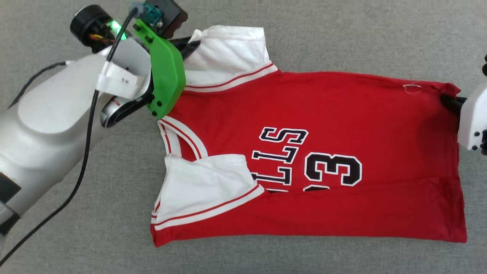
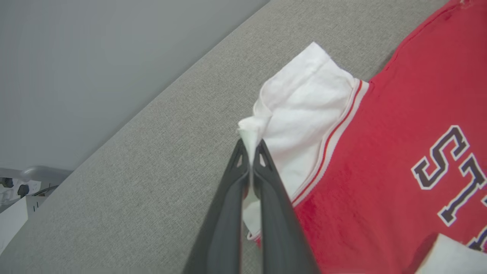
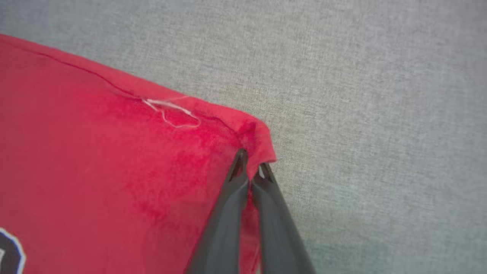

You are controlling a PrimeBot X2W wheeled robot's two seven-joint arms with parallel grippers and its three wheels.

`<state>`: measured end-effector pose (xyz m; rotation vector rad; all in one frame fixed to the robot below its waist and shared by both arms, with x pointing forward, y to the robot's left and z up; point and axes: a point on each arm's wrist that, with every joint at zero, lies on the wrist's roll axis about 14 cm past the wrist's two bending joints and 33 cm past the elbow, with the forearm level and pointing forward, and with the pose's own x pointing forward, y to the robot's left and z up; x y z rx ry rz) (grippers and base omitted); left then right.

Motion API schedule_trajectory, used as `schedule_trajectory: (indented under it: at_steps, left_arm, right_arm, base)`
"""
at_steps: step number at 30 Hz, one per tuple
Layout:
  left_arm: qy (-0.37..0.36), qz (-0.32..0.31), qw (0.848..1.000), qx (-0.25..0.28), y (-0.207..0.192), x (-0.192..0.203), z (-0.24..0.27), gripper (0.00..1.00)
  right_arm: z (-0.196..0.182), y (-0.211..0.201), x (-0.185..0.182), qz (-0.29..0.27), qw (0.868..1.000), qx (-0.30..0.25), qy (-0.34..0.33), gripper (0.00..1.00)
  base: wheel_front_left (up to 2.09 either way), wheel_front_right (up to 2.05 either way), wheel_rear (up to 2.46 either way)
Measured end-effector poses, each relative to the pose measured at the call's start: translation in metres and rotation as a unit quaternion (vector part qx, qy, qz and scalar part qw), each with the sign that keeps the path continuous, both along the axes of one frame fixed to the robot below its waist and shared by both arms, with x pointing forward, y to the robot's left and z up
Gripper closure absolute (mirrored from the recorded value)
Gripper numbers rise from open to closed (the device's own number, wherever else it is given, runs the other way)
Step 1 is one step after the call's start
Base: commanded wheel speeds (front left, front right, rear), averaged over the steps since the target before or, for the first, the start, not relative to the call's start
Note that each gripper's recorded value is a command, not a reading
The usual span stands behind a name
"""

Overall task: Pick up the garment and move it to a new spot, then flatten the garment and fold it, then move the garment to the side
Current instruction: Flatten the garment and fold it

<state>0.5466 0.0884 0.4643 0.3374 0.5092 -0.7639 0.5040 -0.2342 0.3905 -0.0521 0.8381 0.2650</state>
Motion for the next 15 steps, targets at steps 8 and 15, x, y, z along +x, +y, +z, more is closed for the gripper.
schedule_trajectory:
  at_steps: [8, 15]
  left_arm:
    - [-0.007, 0.001, 1.0, -0.01, 0.01, -0.037, 0.012, 1.0]
    - [0.005, 0.01, 1.0, -0.026, 0.017, -0.082, 0.008, 1.0]
  right_arm:
    - [0.025, 0.004, -0.026, 0.0, 0.998, 0.025, -0.053, 1.0]
    - [0.038, 0.007, -0.058, 0.006, 0.997, 0.038, -0.074, 1.0]
  base:
    - [0.0, 0.0, 0.0]
    - [0.0, 0.0, 0.0]
